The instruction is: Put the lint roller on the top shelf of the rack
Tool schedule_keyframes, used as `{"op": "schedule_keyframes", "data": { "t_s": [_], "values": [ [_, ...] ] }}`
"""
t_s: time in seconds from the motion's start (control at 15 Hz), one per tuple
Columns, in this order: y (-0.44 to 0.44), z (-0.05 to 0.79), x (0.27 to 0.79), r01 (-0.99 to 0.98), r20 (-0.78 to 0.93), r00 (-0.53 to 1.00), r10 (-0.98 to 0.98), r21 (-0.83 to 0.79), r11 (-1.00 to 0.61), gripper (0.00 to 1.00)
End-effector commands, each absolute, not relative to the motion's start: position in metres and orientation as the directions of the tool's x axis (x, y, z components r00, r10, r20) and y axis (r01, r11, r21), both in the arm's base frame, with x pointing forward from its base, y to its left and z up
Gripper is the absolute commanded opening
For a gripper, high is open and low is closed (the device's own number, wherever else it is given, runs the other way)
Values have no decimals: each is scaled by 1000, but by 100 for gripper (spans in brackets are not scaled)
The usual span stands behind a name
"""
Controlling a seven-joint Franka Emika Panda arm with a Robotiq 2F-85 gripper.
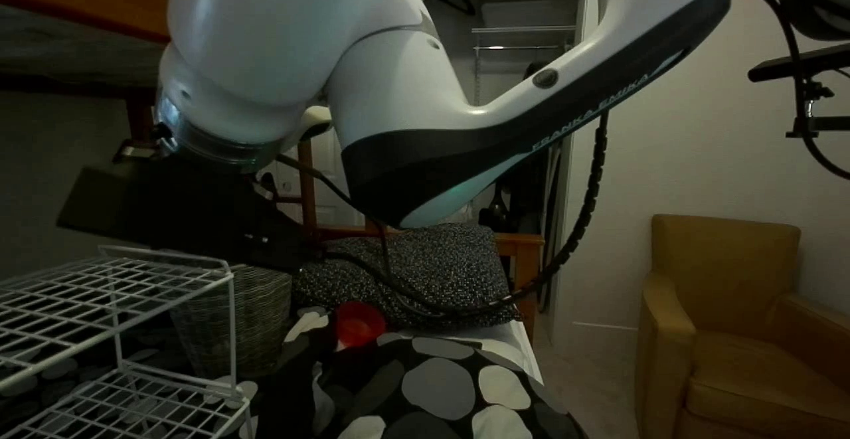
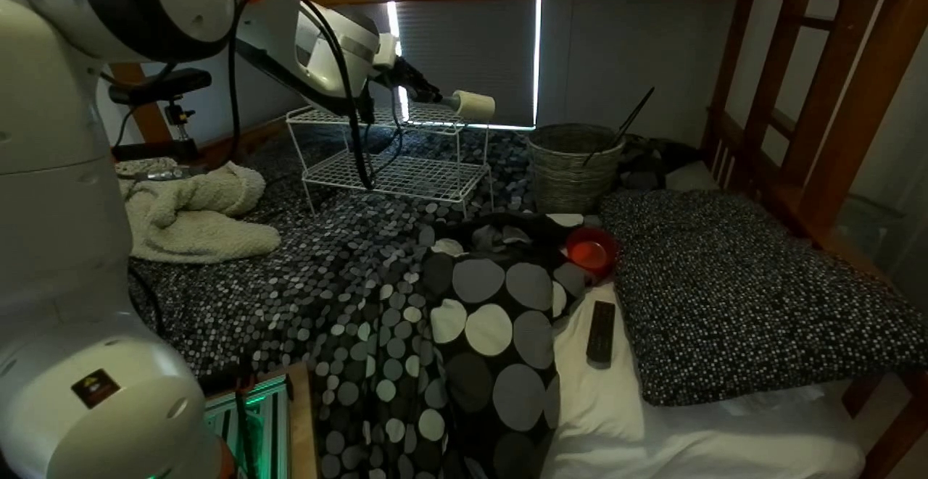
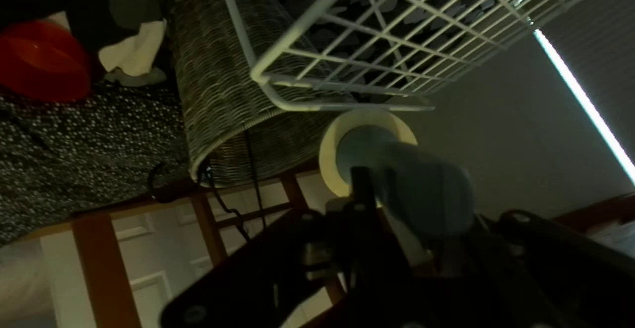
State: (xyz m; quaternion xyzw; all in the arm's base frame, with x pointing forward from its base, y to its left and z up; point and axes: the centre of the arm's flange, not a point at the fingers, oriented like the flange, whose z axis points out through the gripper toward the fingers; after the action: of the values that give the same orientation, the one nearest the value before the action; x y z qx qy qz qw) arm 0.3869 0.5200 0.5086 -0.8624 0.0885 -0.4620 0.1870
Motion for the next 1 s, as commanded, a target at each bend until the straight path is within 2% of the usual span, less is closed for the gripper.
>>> {"op": "schedule_keyframes", "data": {
  "t_s": [0.0,0.07,0.13,0.47,0.53,0.93],
  "values": [
    [542,499,377,154,868,457,-195,-293,-944,6],
    [542,498,375,182,892,412,-184,-279,-943,6],
    [535,503,377,141,852,479,-209,-310,-940,24],
    [539,504,378,182,882,435,-180,-282,-942,24],
    [539,505,378,182,882,435,-180,-282,-942,6],
    [551,477,362,277,846,533,-33,-211,-937,6]
  ]
}}
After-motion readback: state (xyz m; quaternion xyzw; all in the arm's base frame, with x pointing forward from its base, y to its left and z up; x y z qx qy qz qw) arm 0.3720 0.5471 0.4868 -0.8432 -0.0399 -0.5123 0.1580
